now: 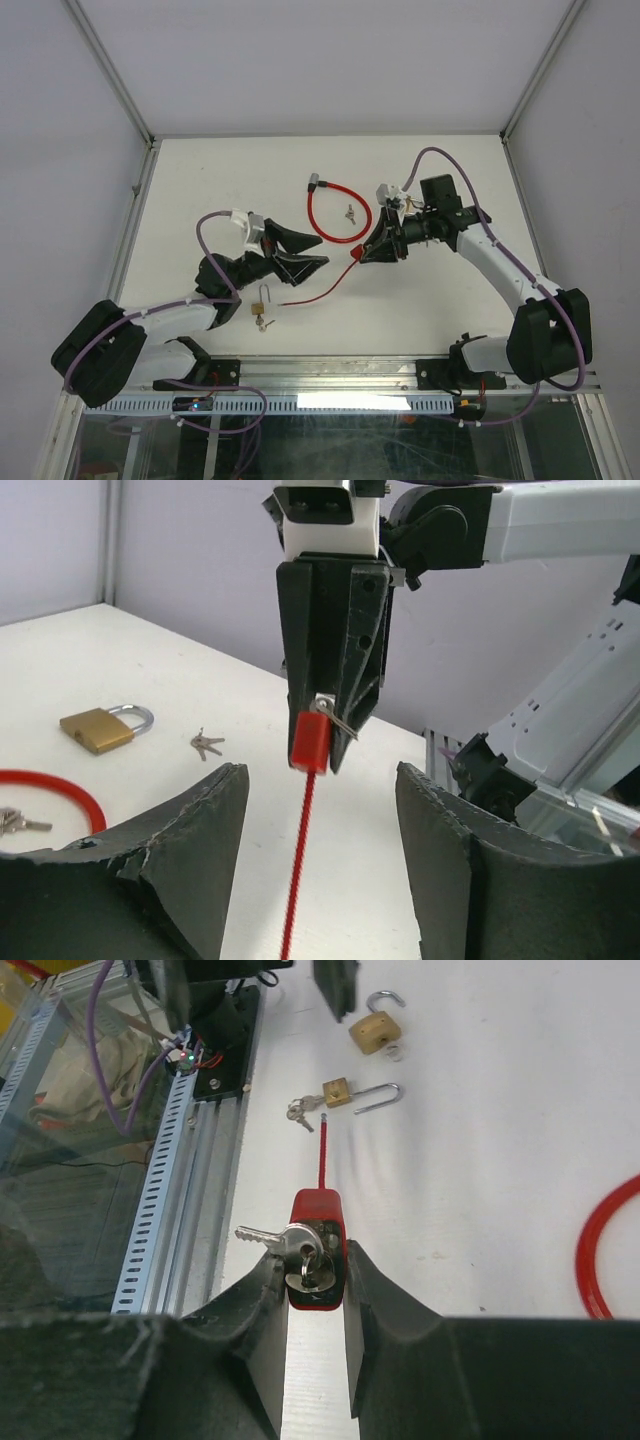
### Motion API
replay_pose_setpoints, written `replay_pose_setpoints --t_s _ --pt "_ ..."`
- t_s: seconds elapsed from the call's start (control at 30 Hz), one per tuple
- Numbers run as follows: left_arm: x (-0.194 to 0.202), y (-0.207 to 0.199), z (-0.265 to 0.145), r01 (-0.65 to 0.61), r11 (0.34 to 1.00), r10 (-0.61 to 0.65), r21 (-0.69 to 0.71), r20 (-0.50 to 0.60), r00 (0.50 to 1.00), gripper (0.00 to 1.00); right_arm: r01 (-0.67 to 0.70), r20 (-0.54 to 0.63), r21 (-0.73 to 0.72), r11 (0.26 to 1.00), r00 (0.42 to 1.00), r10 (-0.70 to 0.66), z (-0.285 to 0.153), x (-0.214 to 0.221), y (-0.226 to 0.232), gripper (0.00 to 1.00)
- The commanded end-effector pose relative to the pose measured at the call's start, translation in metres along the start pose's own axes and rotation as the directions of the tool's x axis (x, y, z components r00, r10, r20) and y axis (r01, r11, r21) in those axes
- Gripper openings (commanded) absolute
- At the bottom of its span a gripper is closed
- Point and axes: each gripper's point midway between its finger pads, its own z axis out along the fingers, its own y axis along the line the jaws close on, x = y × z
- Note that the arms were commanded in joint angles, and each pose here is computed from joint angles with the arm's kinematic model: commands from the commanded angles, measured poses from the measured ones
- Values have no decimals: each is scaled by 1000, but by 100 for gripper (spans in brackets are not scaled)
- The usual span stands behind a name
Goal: Lock with the key
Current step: Pick up the lock from the center of the board.
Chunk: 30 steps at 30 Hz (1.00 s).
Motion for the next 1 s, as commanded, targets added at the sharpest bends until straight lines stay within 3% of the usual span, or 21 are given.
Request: replay_pose_setpoints --t_s 0.0,0.1,0.27,0.47,0.6,0.97 --pt "-8 22 -16 118 974 -109 -193 56 992 62 -11 36 86 996 999 8 -21 -28 -19 0" --pt "-5 25 -27 194 949 -181 -247 75 981 65 -30 55 158 987 998 22 -36 -34 -29 0" --pt "-15 28 -38 335 899 -287 -284 196 938 76 -24 79 296 955 997 0 -60 -46 -46 0" --pt "-10 42 -48 503 803 -415 -320 307 857 98 -44 128 359 932 992 -3 -83 -62 -48 0" --pt "-4 48 -58 573 759 -457 -310 374 807 99 -48 146 370 928 989 -7 -89 -73 -49 0" --pt "-1 59 -69 655 694 -493 -298 467 735 98 -120 215 383 916 976 38 -93 -94 -53 0"
